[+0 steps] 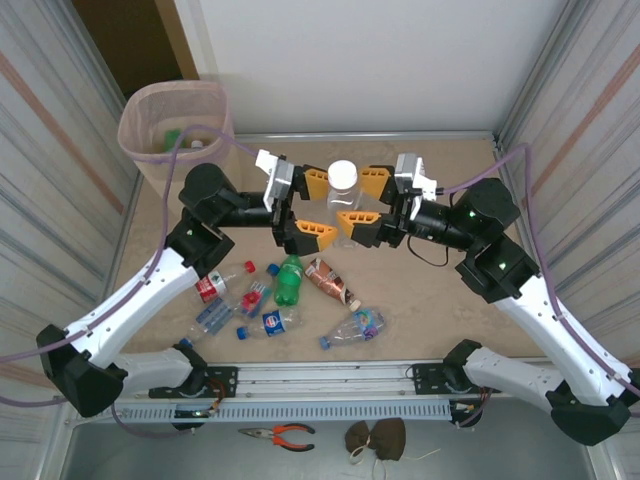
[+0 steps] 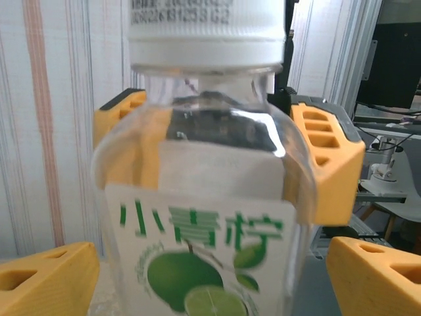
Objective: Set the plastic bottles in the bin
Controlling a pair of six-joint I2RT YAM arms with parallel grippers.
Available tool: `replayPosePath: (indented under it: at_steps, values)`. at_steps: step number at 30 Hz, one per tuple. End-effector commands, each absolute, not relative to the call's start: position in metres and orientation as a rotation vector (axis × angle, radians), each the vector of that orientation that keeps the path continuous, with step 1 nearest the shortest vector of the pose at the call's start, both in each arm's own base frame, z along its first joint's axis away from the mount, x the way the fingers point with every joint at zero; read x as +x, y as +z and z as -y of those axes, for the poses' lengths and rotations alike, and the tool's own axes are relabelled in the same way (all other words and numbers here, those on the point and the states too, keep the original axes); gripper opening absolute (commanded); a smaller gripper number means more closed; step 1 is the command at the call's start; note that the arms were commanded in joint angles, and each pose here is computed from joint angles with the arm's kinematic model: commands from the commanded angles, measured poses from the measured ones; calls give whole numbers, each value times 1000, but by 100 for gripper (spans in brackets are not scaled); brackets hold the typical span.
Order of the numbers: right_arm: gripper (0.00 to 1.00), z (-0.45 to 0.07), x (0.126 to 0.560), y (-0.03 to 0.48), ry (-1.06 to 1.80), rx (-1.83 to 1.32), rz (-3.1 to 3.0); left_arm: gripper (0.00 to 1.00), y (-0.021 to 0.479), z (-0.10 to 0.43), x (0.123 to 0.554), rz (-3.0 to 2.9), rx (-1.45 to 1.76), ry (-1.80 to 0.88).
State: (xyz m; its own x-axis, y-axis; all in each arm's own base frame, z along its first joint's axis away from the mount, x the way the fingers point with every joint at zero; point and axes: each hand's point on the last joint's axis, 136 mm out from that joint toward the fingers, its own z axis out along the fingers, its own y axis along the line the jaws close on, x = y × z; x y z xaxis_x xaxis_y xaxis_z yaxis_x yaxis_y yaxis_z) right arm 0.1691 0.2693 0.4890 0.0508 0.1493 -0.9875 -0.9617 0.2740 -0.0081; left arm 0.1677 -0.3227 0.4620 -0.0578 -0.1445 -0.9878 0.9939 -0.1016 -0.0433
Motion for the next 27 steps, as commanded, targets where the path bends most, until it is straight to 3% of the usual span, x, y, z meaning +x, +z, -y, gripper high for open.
replayPosePath:
  at_steps: [1, 14, 19, 27]
  values:
    - [52, -268, 154, 518, 1047, -931, -1075, 88, 476, 324, 154, -993, 1197, -1385]
    - [52, -274, 148, 533, 1047, -927, -1029, 64, 468, 328, 143, -965, 1254, -1417]
    - [53, -273, 148, 531, 1031, -925, -1035, 59, 468, 327, 143, -966, 1251, -1412]
    - [78, -264, 150, 528, 982, -892, -1076, 58, 462, 324, 157, -1057, 1224, -1311]
